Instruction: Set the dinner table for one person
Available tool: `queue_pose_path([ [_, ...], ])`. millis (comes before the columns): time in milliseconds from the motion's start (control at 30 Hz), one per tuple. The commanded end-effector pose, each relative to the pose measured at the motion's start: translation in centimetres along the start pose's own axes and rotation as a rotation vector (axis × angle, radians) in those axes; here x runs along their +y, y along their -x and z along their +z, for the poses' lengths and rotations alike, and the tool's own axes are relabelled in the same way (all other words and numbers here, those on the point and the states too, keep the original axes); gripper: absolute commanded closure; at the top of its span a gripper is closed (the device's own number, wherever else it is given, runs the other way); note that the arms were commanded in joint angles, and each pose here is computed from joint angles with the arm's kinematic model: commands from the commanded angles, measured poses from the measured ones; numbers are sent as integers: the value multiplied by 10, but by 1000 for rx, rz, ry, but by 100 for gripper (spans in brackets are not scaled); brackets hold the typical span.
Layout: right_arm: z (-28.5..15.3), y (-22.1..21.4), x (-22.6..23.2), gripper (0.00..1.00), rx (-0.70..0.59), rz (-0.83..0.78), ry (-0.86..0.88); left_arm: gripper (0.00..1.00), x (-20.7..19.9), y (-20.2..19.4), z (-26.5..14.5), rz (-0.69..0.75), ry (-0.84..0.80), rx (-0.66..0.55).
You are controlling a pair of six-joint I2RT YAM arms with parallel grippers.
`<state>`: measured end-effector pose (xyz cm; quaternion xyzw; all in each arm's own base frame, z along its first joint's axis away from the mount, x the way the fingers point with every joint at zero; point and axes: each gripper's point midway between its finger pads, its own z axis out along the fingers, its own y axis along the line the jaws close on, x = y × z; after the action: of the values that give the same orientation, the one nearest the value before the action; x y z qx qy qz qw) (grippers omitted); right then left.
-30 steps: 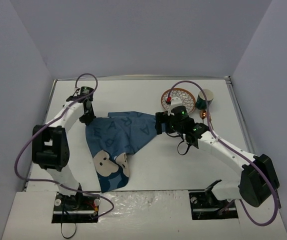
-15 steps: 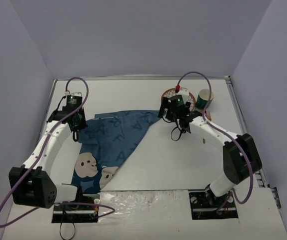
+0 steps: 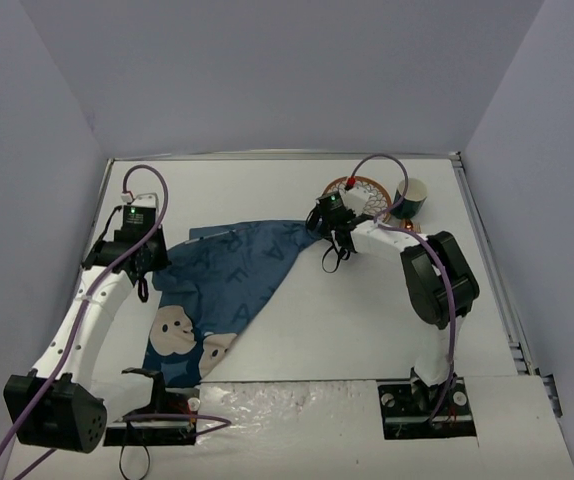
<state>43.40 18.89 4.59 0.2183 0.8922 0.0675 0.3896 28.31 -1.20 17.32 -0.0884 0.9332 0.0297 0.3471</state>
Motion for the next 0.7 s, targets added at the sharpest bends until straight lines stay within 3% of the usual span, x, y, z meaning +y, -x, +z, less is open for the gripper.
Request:
queue_pose_path([
  [0,-2,37,25,17,-137,169,6,100,-3,4,-9,-14,-29,-41],
  [467,24,24,32,19,-119,244,-2,100,3,-10,-22,-44,-34,-61],
  [667,35,13,24,29,-97,254,-23,100,5,-14,-24,-49,-27,-61],
])
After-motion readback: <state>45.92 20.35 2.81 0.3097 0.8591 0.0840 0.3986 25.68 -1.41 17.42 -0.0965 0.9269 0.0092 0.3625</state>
